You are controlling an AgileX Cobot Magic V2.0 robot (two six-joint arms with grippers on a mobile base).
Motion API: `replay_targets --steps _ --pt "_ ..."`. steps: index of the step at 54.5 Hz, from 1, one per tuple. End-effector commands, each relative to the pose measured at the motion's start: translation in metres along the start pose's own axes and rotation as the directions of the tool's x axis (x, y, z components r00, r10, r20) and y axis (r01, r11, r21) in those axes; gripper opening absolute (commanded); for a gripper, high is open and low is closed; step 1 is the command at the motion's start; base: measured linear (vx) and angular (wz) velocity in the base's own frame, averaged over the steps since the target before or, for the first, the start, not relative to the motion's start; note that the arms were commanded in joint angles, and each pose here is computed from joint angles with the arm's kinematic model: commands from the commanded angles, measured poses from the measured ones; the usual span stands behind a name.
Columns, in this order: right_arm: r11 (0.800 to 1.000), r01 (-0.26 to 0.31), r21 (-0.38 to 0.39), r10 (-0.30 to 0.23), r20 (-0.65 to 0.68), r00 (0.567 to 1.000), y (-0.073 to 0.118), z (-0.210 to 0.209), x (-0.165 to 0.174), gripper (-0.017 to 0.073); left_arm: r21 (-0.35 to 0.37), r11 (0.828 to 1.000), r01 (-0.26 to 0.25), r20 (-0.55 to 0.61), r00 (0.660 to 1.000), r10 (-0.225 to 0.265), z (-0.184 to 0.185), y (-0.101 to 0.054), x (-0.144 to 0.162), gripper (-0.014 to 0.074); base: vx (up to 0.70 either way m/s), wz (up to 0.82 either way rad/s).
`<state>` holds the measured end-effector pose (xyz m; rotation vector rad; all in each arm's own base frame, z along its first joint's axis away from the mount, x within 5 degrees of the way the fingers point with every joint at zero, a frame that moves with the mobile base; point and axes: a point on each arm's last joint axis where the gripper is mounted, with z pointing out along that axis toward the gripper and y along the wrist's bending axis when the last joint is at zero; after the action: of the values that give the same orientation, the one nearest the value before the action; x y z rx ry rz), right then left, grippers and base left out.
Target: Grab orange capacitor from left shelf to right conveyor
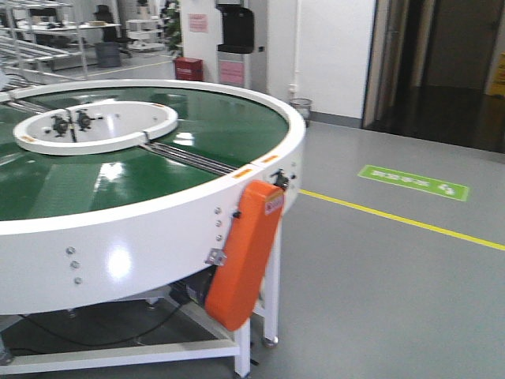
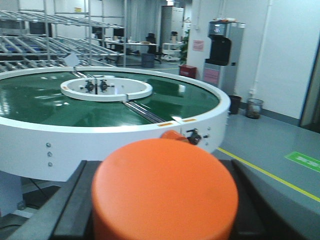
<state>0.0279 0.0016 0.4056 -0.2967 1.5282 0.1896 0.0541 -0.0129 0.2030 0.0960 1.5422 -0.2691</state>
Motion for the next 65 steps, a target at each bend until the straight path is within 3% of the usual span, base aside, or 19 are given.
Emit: replay_targets --steps 1,36,65 --pt "1.000 0.017 0.004 -0.017 0.101 0.995 -0.0007 -0.0013 -0.0146 -0.0008 0.017 1.000 0.010 0.115 0.993 -0.012 -0.0023 -0.0020 -0.0177 -0.0006 0.35 0.38" --pt "1.000 0.017 0.004 -0.017 0.101 0.995 -0.0007 -0.0013 -0.0146 -0.0008 0.017 1.000 0.010 0.115 0.993 -0.012 -0.0023 -0.0020 -0.0177 -0.0006 0.39 0.39" --pt "1.000 0.017 0.004 -0.017 0.101 0.995 -0.0007 -0.0013 -0.0146 -0.0008 0.017 1.000 0.010 0.115 0.993 -0.012 -0.0023 -0.0020 -0.0177 -0.0006 0.40 0.16"
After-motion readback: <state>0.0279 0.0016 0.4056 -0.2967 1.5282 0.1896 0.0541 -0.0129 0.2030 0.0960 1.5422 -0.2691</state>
